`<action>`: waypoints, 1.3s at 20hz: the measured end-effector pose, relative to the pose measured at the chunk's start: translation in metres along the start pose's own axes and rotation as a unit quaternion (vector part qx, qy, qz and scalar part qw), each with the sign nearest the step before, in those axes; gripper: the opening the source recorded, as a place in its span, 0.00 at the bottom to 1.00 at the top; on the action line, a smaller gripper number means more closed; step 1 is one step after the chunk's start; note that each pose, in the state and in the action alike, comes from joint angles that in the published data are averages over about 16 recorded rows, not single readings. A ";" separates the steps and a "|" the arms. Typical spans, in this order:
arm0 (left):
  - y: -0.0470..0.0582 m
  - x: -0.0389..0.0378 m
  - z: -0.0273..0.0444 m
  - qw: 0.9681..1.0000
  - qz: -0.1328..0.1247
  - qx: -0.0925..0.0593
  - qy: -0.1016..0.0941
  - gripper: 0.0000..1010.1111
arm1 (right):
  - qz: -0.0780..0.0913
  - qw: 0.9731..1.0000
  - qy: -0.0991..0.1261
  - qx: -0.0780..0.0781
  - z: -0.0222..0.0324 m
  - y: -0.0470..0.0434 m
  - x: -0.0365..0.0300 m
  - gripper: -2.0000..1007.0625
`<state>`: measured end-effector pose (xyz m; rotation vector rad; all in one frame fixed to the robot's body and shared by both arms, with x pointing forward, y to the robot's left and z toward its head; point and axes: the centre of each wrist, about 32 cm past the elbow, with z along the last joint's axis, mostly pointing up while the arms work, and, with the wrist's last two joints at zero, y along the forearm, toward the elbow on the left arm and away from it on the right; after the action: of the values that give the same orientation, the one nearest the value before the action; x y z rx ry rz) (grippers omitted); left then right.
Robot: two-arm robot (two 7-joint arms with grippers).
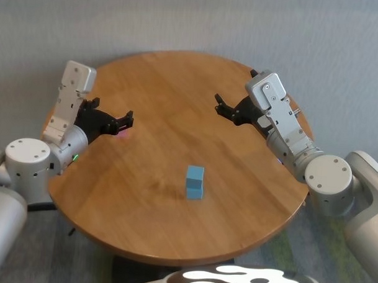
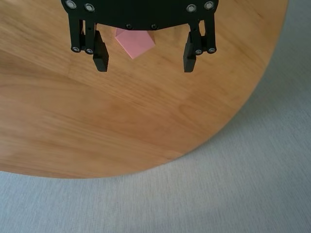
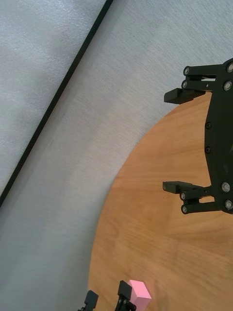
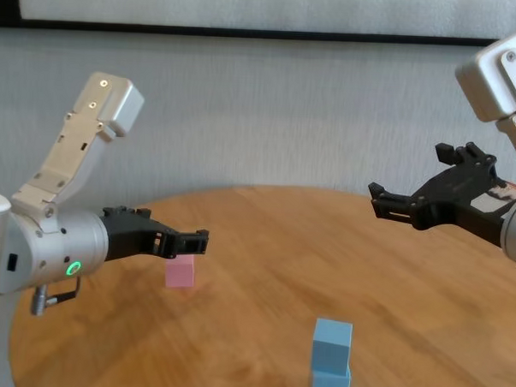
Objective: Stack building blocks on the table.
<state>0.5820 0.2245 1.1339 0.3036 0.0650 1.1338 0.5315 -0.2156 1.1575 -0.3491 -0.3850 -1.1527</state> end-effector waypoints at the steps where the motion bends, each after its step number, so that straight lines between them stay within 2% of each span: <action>1: -0.001 -0.0009 0.0007 1.000 0.001 0.003 0.001 0.99 | 0.000 1.000 0.000 0.000 0.0000 0.0000 0.0000 1.00; 12: -0.010 -0.0133 0.0029 0.999 0.018 0.020 0.018 0.99 | 0.000 1.000 0.000 0.000 0.0001 -0.0001 0.0000 1.00; 26: -0.010 -0.0221 -0.0040 0.998 0.036 0.044 0.025 0.99 | 0.000 1.000 0.000 0.000 0.0002 -0.0001 0.0001 1.00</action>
<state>0.5805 0.2017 1.1251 0.3586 0.1483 1.2126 0.5314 -0.2156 1.1576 -0.3492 -0.3850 -1.1523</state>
